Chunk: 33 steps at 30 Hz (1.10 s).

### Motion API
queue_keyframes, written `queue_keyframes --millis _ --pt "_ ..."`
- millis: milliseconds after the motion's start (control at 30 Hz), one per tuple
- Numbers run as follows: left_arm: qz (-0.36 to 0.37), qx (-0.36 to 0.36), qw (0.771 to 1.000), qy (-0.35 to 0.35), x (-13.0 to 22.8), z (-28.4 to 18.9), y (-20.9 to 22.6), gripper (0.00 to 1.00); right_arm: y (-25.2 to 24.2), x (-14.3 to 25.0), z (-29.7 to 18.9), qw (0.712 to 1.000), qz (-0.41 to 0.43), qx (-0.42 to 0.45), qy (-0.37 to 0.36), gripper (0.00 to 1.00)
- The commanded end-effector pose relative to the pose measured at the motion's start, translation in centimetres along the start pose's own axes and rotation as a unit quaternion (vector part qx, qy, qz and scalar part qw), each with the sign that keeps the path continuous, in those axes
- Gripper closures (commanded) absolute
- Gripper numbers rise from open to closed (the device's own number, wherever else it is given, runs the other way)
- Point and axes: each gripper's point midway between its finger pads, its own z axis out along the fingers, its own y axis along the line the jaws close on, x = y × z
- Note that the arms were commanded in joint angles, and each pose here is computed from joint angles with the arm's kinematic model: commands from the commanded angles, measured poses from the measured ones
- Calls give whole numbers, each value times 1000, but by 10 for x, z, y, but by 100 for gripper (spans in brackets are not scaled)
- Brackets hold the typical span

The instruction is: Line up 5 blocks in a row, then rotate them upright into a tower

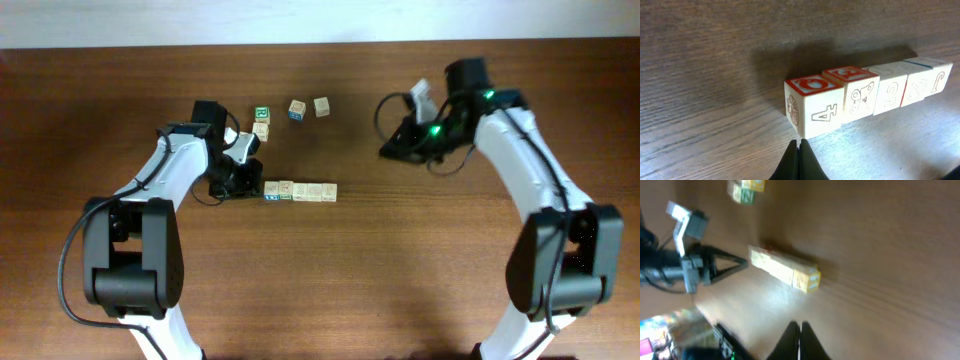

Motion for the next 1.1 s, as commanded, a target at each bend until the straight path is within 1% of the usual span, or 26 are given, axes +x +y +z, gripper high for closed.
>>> queue_keyframes --millis 0,100,300,433,533,600,700,833,900,967,1000,1067 --pt "-3 12 1000 -17 -8 -10 -5 100 -20 29 43 995 64 -75 17 96" --pt "-34 10 999 -26 -12 -13 3 100 -36 36 60 996 66 -67 -1 96" --pt "-61 -15 997 -37 -17 -14 13 100 -44 42 86 995 94 21 -5 96" --pt "-66 -14 997 -44 -21 -13 13 100 -44 42 87 995 93 23 -6 96" --pt "-70 -8 997 -35 -20 -4 15 100 -43 42 87 994 108 22 -5 96" --pt "-67 11 997 -32 -21 -1 8 100 -43 42 88 991 130 22 -5 96" --pt "-63 12 997 -37 -25 4 8 100 -43 44 91 992 127 27 -2 96" --pt "-64 14 998 -26 -24 19 14 100 -45 46 96 992 126 31 1 96" --pt "-44 20 998 -29 -27 20 13 100 -45 46 96 991 126 31 1 96" --pt "-12 58 998 -34 -29 19 -1 100 -45 46 96 991 126 31 1 96" --pt "-3 67 997 -34 -29 19 -4 100 -45 46 96 991 126 31 1 96" --pt "3 68 997 -35 -29 19 -4 100 -45 46 96 992 126 31 1 96"
